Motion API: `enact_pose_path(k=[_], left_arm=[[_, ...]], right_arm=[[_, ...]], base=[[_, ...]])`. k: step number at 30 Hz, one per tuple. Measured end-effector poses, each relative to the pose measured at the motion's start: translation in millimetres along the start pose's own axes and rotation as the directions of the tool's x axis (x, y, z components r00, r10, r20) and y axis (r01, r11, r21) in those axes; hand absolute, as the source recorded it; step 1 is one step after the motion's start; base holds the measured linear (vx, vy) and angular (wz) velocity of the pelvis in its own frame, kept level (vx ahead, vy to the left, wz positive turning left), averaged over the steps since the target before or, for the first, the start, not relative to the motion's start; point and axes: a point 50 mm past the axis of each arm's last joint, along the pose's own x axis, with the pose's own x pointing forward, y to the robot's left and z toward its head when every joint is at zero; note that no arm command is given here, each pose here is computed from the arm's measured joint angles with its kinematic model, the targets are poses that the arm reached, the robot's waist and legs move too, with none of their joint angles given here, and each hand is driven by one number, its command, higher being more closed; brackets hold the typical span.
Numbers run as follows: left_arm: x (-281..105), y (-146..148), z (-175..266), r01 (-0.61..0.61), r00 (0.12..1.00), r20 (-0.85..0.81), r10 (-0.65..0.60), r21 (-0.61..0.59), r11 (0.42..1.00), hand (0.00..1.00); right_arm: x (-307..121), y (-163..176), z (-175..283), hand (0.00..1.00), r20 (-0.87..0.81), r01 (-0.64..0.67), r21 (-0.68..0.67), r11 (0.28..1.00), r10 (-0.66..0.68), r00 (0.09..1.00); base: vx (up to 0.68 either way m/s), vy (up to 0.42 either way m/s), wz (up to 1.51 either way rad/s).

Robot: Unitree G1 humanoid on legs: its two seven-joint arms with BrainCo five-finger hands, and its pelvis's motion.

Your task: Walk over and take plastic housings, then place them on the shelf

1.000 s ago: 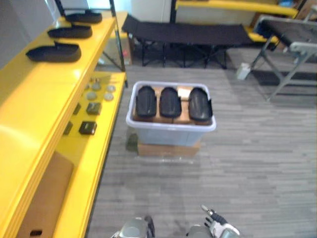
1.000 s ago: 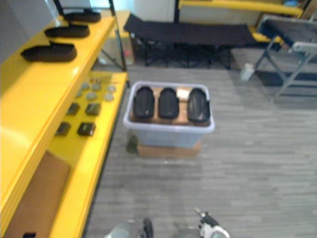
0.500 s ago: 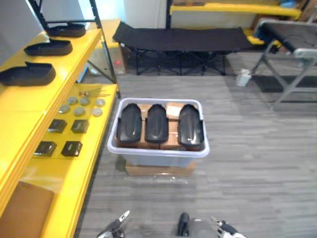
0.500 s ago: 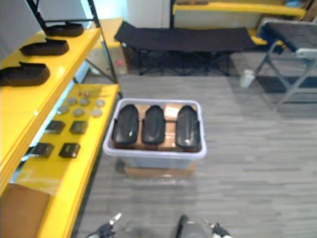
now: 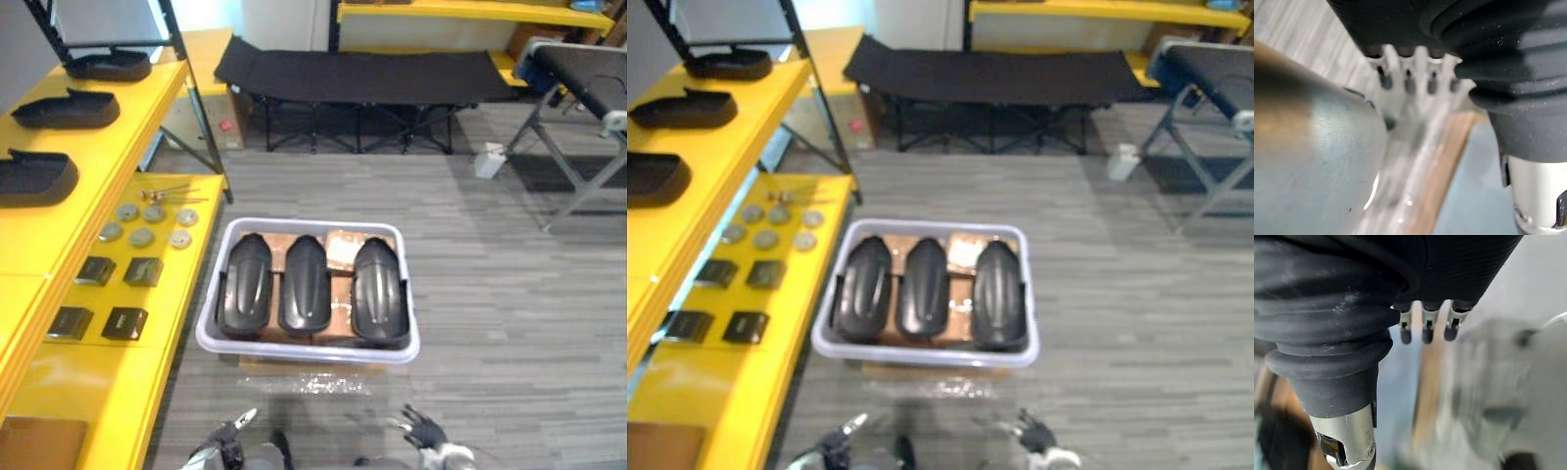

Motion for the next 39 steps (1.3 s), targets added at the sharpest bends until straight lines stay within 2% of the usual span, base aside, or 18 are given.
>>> enact_pose_path(k=[2,3,6,7,11,14,18,22,24,28,29,31,32,34,37,39], left_arm=[[0,-1,2,-0.008,1.000,0.007,0.008,0.012,1.000,0.00],[0,-1,3,-0.006,1.000,0.012,0.005,0.024,1.000,0.00],[0,-1,4,-0.007,1.000,0.027,0.005,0.069,0.998,0.00],[0,-1,5,-0.005,0.999,0.032,0.002,0.076,0.997,0.00],[0,1,7,-0.010,0.999,0.038,0.005,0.120,0.993,0.00],[0,1,9,-0.012,0.999,0.043,0.006,0.135,0.991,0.00],[0,10,8,-0.028,0.999,0.039,0.025,0.085,0.996,0.00],[-3,41,-7,-0.110,0.994,-0.011,0.110,-0.007,0.994,0.00],[-8,60,-29,-0.174,0.984,-0.064,0.167,-0.110,0.979,0.00],[-14,55,-60,-0.195,0.979,-0.105,0.176,-0.222,0.955,0.00],[-16,53,-69,-0.201,0.977,-0.121,0.175,-0.260,0.944,0.00],[-19,48,-81,-0.199,0.976,-0.140,0.167,-0.262,0.944,0.00],[-20,46,-85,-0.200,0.975,-0.148,0.165,-0.268,0.942,0.00],[-20,45,-82,-0.188,0.979,-0.130,0.157,-0.269,0.945,0.00],[-17,45,-65,-0.162,0.987,-0.056,0.153,-0.256,0.953,0.00],[-14,45,-42,-0.137,0.989,0.037,0.147,-0.191,0.972,0.00]], right_arm=[[9,23,35,0.00,0.139,-0.137,-0.165,0.977,0.160,0.977],[13,40,62,0.00,0.233,-0.198,-0.259,0.945,0.260,0.937],[15,66,111,0.00,0.369,-0.252,-0.387,0.887,0.400,0.839],[10,69,135,0.00,0.454,-0.240,-0.403,0.883,0.420,0.786],[-5,55,189,0.00,0.624,-0.155,-0.401,0.903,0.393,0.675],[-18,24,224,0.00,0.749,0.018,-0.324,0.946,0.245,0.616],[-37,-20,247,0.00,0.850,0.207,-0.125,0.970,-0.002,0.527],[-59,-52,252,0.00,0.878,0.342,0.042,0.939,-0.198,0.436],[-65,-67,250,0.00,0.860,0.383,0.138,0.913,-0.302,0.411],[-72,-95,239,0.00,0.792,0.441,0.256,0.860,-0.448,0.415],[-72,-105,230,0.00,0.748,0.470,0.299,0.831,-0.510,0.426],[-75,-117,210,0.00,0.672,0.514,0.350,0.783,-0.592,0.445],[-83,-127,193,0.00,0.611,0.562,0.384,0.733,-0.658,0.440],[-102,-146,160,0.00,0.484,0.643,0.468,0.607,-0.784,0.388],[-118,-156,127,0.00,0.351,0.690,0.546,0.475,-0.877,0.327],[-119,-158,115,0.00,0.281,0.713,0.574,0.403,-0.915,0.290]], base=[[0.07,-0.006,0.28],[0.07,-0.011,0.27],[0.05,0.012,0.03],[0.03,0.025,-0.17],[-0.01,0.035,-0.09],[-0.03,0.067,0.06],[-0.06,0.047,0.02],[-0.08,-0.079,0.20],[-0.05,-0.219,0.17],[-0.11,-0.276,0.11],[-0.15,-0.159,-0.31],[-0.18,-0.170,-0.25],[-0.21,-0.094,-0.05],[-0.14,-0.003,0.11],[-0.05,0.081,0.19],[-0.05,0.116,0.13]])
